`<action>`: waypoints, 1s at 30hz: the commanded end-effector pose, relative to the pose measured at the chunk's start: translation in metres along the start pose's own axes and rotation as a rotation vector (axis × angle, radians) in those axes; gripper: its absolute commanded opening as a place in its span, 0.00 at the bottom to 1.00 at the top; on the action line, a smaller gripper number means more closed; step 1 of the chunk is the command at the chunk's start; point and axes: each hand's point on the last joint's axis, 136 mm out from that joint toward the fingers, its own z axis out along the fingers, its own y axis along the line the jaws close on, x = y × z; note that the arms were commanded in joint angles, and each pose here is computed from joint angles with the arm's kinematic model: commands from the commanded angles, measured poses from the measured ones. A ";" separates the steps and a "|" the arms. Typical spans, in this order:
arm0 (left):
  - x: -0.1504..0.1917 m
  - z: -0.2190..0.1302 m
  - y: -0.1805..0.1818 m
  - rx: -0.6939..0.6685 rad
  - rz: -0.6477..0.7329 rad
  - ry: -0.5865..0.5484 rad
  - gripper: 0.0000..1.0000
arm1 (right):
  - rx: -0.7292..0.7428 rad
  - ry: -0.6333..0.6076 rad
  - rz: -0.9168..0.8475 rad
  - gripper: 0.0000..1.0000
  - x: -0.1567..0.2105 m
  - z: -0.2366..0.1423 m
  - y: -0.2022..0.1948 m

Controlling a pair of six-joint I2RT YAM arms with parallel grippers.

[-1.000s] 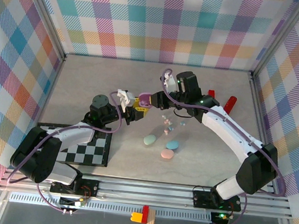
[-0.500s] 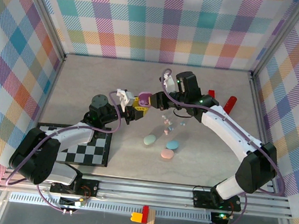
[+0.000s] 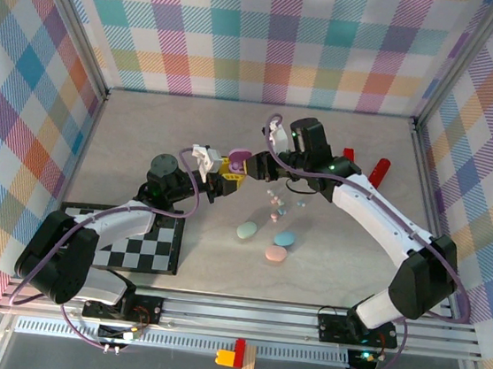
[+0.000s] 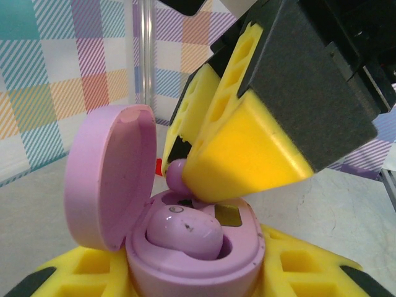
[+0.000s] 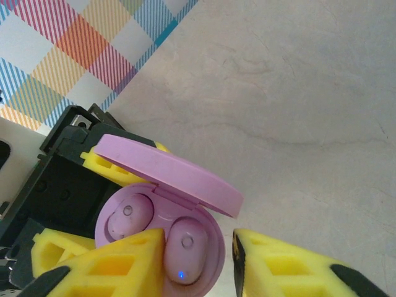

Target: Insert the wireless bluetooth earbuds into the charging case

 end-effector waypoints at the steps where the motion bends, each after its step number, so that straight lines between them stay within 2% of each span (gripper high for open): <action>1: -0.014 0.005 -0.002 0.013 0.029 -0.042 0.28 | -0.022 -0.069 -0.045 0.38 -0.013 -0.015 0.014; 9: -0.013 0.009 0.001 0.019 0.035 -0.049 0.28 | 0.009 -0.132 -0.046 0.49 -0.022 -0.030 0.015; 14: -0.005 0.008 -0.008 0.067 0.075 -0.027 0.28 | 0.012 -0.178 -0.019 0.55 -0.036 -0.036 0.017; 22: -0.005 0.008 -0.010 0.074 0.105 -0.022 0.28 | 0.027 -0.020 0.055 0.32 -0.040 -0.005 0.007; 30: -0.019 0.009 0.003 0.002 0.059 -0.055 0.28 | 0.002 0.079 0.064 0.31 -0.031 0.007 0.011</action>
